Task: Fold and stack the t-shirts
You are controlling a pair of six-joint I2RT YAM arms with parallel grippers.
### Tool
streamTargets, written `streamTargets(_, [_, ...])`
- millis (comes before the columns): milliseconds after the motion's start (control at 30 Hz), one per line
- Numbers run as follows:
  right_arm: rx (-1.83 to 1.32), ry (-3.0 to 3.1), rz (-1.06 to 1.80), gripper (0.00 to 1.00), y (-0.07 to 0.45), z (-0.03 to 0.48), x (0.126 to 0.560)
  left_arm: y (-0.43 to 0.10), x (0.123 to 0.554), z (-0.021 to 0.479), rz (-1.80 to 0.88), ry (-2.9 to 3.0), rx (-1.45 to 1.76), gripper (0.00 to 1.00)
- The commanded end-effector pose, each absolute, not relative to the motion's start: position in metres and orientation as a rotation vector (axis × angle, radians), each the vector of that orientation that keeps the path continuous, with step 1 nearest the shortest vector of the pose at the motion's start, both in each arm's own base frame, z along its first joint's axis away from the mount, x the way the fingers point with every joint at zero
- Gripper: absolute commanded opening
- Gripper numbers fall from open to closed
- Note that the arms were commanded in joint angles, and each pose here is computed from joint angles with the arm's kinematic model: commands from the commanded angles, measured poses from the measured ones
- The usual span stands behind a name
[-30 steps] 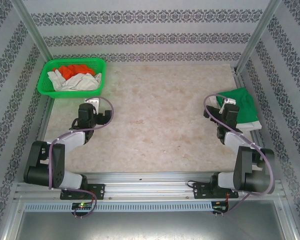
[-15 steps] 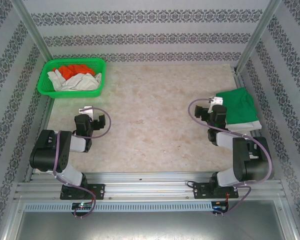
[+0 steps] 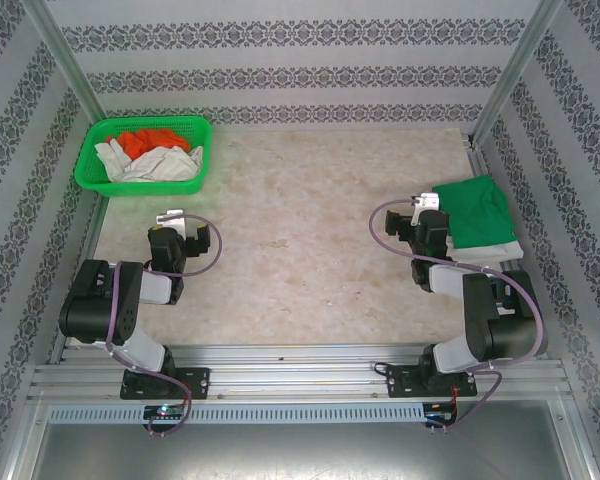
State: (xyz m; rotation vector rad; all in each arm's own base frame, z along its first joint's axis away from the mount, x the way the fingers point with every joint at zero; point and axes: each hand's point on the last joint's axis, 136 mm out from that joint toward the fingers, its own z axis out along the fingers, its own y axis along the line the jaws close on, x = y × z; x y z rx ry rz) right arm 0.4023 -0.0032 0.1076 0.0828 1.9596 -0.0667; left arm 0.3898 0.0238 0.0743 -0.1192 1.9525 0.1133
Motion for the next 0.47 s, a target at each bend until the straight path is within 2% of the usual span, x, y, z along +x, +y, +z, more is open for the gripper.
streamTargets(0, [0.064,1.92,-0.041,0.98,-0.0035,0.1067,0.3982,0.0233,0.3969,0.0889,0.103,1.902,-0.115,1.0])
streamTargets(433, [0.038,1.884,-0.03,0.98,-0.0002,0.1058,0.3957,0.0217,0.3973,0.0886,0.096,1.905,-0.104,1.0])
